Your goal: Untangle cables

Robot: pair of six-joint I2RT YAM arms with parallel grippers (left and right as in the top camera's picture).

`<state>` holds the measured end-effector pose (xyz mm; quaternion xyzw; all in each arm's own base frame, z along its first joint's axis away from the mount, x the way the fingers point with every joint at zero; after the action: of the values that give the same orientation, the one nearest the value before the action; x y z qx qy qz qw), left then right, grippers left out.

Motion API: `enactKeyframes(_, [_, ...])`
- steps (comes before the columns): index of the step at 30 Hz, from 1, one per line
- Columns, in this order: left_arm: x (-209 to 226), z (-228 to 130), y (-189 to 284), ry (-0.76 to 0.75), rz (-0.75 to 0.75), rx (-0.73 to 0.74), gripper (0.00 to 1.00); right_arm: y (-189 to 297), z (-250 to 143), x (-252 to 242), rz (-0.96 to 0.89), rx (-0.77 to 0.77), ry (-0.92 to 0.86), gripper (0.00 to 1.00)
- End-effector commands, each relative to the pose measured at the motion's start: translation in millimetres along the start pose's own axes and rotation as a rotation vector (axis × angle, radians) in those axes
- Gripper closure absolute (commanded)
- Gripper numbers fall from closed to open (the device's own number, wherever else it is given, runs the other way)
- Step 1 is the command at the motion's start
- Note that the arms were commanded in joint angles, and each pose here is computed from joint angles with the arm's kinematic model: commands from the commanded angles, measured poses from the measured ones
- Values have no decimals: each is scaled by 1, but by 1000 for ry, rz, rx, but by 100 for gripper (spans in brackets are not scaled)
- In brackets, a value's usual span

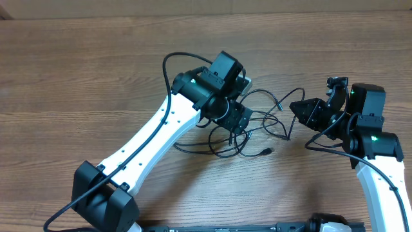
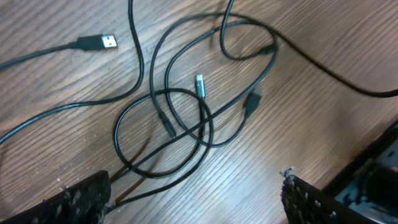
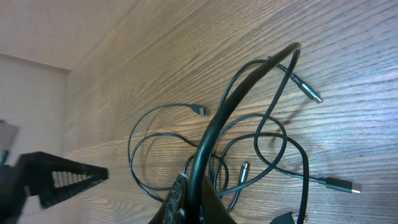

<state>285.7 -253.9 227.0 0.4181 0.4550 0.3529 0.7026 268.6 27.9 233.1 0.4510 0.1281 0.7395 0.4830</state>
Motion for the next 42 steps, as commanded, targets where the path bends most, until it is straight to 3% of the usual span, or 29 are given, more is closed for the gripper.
enactKeyframes(1, [1, -9, -4, -72, 8, 1, 12, 10, 9, 7, 6, -45, 24, 96])
enactKeyframes(12, [-13, -27, -39, -207, -15, 5, 7, 12, 12, 9, 8, -52, 28, 96])
enactKeyframes(19, [-6, -32, -61, -216, -14, -20, 0, 16, 17, 13, 9, -60, 34, 96])
enactKeyframes(30, [-3, -33, -66, -212, -13, -31, 0, 20, 22, 18, 17, -75, 19, 96])
enactKeyframes(37, [0, -33, -68, -183, 12, -34, 0, 44, 48, 45, 87, -139, 71, 96])
enactKeyframes(38, [-3, -35, -69, -158, -12, -21, 0, 81, 80, 78, 124, -245, 111, 96])
enactKeyframes(42, [-3, -35, -69, -158, -12, -20, 0, 101, 92, 94, 135, -297, 150, 96])
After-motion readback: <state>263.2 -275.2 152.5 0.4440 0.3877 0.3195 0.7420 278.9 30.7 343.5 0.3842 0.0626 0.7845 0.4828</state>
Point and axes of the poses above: each gripper's point midway between its finger pads, its own y axis back along the fingers, its own x axis along the line the jaws close on, z = x × y, the point moved 7 cm from there along y, back along the fingers, and after that the axes turned 14 degrees about y, right-handed, at the moved point
